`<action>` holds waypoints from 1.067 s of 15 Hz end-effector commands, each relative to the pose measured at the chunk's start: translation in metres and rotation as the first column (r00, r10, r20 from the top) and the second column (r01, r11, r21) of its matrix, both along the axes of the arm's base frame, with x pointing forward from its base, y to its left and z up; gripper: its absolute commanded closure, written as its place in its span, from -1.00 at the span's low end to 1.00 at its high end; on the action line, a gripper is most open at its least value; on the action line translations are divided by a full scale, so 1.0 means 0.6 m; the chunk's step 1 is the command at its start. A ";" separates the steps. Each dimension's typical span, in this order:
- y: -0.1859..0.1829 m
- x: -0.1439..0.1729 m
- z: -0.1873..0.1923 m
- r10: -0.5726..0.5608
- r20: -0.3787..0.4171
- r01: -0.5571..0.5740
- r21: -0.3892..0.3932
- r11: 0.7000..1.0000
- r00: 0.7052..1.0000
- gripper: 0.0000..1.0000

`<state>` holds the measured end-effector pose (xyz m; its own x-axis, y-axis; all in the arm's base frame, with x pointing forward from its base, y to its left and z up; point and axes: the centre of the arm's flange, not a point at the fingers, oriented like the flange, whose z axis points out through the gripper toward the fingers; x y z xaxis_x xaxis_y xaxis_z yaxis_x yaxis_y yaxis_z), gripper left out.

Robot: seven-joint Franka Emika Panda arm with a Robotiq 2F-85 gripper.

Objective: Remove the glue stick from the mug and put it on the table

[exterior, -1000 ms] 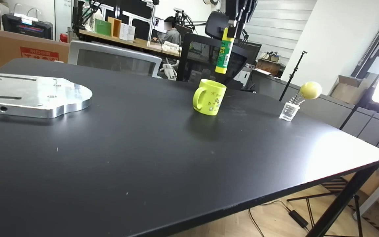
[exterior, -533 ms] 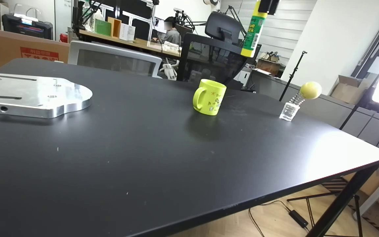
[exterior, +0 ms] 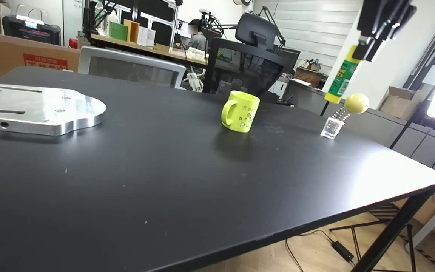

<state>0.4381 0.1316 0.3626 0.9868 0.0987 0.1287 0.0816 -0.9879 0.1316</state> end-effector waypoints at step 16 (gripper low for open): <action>-0.222 -0.109 -0.224 -0.309 0.004 0.303 0.190 0.934 0.951 0.84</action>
